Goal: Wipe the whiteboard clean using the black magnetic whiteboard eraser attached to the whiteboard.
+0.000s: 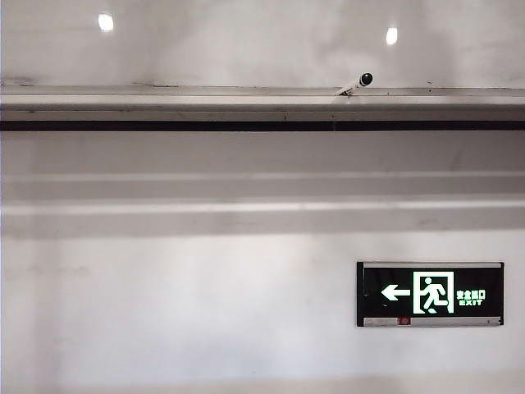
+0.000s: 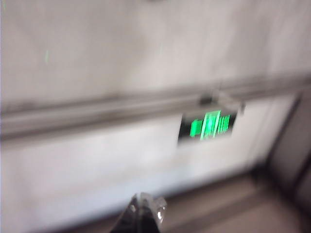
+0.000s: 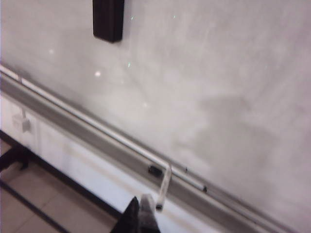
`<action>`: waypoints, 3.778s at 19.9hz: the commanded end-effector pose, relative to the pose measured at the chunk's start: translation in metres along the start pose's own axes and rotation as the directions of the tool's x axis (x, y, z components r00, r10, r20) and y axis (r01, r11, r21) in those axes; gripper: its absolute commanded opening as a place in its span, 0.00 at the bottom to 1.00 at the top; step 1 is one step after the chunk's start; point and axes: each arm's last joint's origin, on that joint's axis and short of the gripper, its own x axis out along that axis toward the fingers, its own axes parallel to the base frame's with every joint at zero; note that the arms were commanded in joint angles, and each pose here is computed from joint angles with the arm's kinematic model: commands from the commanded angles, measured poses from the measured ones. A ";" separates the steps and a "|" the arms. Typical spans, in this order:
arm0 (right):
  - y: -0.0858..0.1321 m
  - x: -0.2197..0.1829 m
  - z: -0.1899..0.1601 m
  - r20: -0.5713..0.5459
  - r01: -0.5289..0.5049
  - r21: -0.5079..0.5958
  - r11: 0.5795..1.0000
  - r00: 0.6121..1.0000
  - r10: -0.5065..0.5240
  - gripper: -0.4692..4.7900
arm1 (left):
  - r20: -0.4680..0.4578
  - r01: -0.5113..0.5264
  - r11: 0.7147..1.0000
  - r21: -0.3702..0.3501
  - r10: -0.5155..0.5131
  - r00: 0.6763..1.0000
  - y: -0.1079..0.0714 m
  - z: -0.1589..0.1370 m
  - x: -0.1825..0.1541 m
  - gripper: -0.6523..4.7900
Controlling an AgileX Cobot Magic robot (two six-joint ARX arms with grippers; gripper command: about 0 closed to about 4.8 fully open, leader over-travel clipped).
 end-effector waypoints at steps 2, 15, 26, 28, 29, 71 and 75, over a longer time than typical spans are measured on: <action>0.006 0.010 -0.016 -0.105 -0.046 -0.008 0.999 0.993 0.045 0.09 | 0.206 0.028 0.999 -0.031 -0.021 0.978 -0.003 -0.064 0.036 0.11; 0.048 0.041 -0.207 0.177 0.006 0.096 0.995 0.984 -0.023 0.09 | 0.096 -0.024 0.998 -0.056 0.029 0.995 -0.011 -0.209 0.141 0.11; 0.065 0.059 -0.302 0.173 0.155 0.131 0.979 0.969 -0.176 0.19 | 0.156 -0.019 0.999 0.042 0.012 0.988 -0.013 -0.234 0.161 0.11; 0.066 0.059 -0.304 0.156 0.153 0.125 0.980 0.973 -0.172 0.19 | 0.139 0.012 0.999 0.050 -0.019 0.990 -0.015 -0.241 0.166 0.11; 0.066 0.059 -0.305 0.149 0.153 0.122 0.981 0.974 -0.171 0.19 | 0.125 0.018 0.998 0.053 -0.024 0.992 -0.015 -0.243 0.169 0.11; 0.066 0.060 -0.308 0.124 0.151 0.113 0.982 0.979 -0.165 0.19 | 0.064 -0.308 0.947 0.096 0.303 0.951 0.032 -0.296 0.141 0.11; 0.065 0.057 -0.312 0.153 0.168 0.126 0.978 0.971 -0.186 0.19 | 0.064 -0.307 0.947 0.096 0.302 0.951 0.032 -0.296 0.141 0.11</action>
